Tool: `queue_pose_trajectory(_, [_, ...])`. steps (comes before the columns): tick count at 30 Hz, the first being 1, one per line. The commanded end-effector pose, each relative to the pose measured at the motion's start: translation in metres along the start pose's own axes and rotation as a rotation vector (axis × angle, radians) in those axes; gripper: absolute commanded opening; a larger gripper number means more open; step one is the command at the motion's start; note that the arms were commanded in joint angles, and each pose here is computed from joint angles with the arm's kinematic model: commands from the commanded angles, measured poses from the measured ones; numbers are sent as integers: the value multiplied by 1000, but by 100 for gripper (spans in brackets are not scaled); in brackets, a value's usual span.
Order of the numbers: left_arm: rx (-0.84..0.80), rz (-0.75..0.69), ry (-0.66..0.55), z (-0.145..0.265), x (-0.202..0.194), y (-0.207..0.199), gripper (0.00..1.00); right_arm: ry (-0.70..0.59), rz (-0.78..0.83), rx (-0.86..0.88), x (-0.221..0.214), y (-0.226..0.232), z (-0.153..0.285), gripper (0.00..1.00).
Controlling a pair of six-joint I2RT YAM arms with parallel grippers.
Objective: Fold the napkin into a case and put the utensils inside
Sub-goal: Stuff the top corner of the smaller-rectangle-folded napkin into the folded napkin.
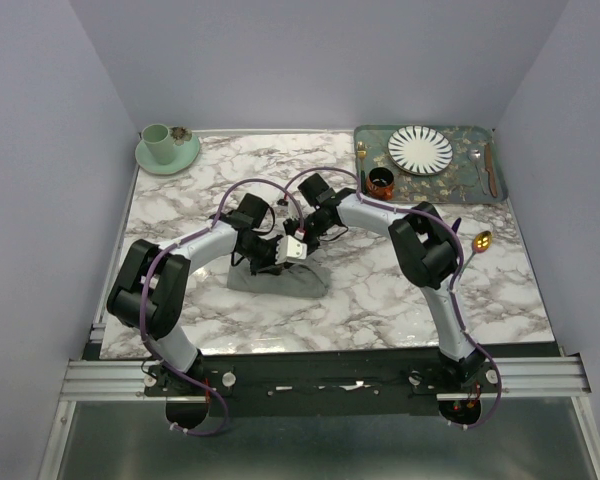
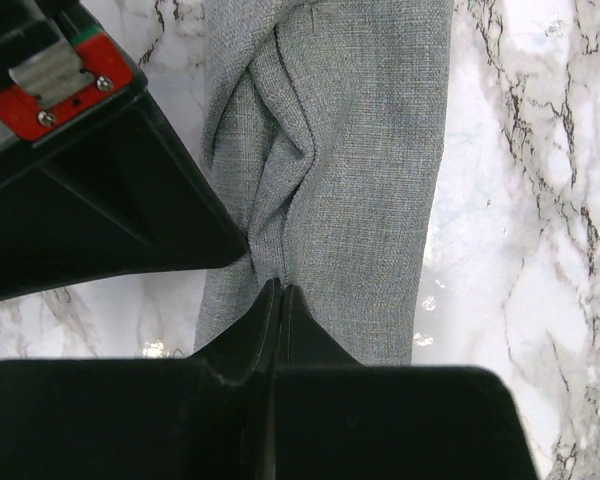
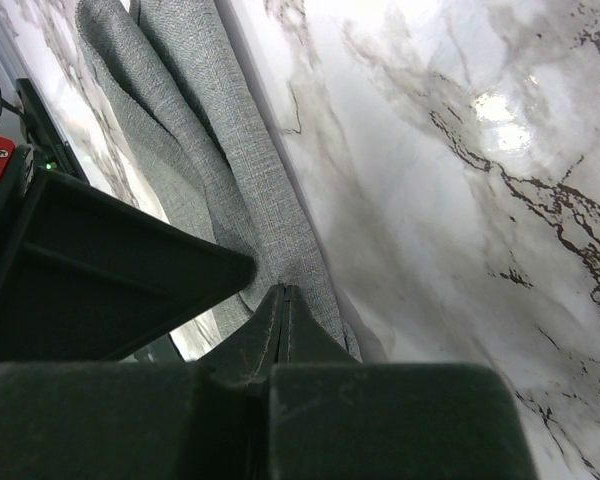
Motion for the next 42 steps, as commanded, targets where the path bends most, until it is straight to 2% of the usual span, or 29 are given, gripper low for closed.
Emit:
queue_pose_trajectory(1, [21,-13,-35,1,15,10,0,33,8,34,-10,6,-7,1])
queue_pose_trajectory(10, [43,-32,-50,2,23,16,0,37,15,37,-11,8,-9,1])
queue_pose_trajectory(18, [43,-10,16,-5,6,12,0,33,27,40,-10,10,-6,1])
queue_pose_trajectory(29, [75,-35,-47,-2,30,15,0,38,30,42,-13,10,-6,1])
queue_pose_trajectory(36, [64,-28,-2,-5,16,7,1,37,28,37,-13,8,-6,1])
queue_pose_trajectory(37, [76,-27,-3,-1,16,8,11,38,27,36,-14,9,-6,1])
queue_pose_trajectory(38, [76,-21,-12,0,15,6,35,36,27,31,-13,8,-5,1])
queue_pose_trajectory(39, [93,-23,-27,3,18,8,40,36,25,27,-13,7,-6,1])
queue_pose_trajectory(42, [97,-45,-70,13,29,5,40,35,26,21,-13,6,-7,1])
Point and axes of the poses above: each gripper's point midway between its finger pads, its own z axis back along the fingers, its own y axis along the line the jaws close on, x = y × z, the point moved 1 cm from there along z, back along the fingers, and after that the axes turned 2 degrees about -z, right-handed, at the moved point
